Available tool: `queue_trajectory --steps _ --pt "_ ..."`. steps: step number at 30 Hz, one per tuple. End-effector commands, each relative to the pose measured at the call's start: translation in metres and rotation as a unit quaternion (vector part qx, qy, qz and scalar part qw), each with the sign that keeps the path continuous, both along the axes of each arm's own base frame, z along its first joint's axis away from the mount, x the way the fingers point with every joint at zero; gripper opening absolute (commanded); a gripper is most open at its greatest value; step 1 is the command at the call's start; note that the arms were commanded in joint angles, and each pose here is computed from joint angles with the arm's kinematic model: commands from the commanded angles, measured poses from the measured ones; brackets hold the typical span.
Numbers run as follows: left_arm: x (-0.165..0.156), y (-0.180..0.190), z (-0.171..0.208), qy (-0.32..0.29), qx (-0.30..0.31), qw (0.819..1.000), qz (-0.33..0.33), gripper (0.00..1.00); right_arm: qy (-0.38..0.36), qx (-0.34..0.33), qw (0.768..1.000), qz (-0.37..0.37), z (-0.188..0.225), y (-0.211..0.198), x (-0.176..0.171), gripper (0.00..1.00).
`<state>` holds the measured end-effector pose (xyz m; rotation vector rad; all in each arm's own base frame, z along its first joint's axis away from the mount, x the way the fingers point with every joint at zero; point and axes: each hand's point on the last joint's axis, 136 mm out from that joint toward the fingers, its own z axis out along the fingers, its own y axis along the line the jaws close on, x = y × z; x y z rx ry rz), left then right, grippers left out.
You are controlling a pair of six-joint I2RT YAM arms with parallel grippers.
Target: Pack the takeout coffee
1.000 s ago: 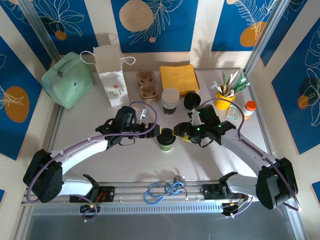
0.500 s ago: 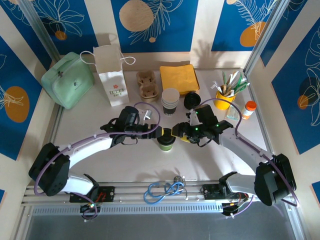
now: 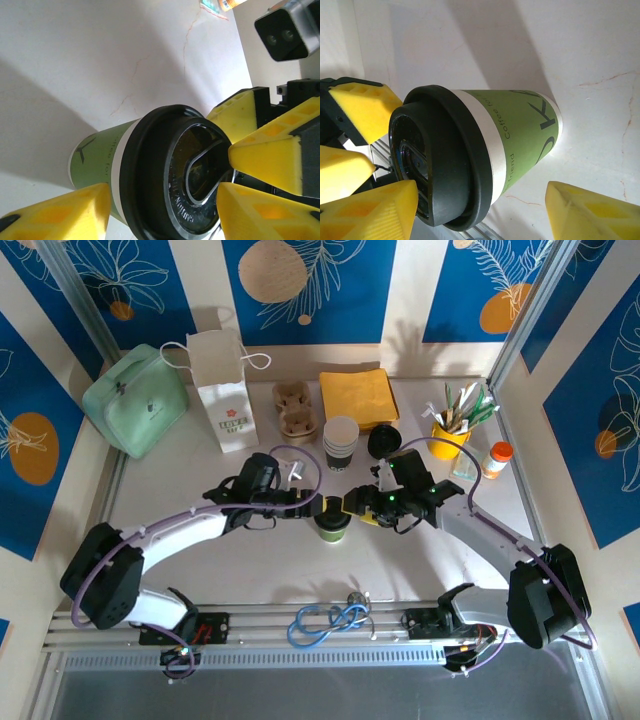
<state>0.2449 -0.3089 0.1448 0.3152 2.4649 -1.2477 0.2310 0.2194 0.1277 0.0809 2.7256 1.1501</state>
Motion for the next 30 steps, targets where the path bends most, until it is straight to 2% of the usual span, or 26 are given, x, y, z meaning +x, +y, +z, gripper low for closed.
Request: queue_trajectory --steps 1,30 --pt "-0.008 -0.003 -0.004 0.006 0.002 1.0 -0.019 0.56 0.006 0.006 1.0 0.008 0.001 0.003 -0.004 0.68" --pt "-0.007 0.003 -0.022 0.019 0.039 0.999 -0.019 0.47 0.023 -0.012 1.0 -0.004 -0.019 -0.007 -0.012 0.62"
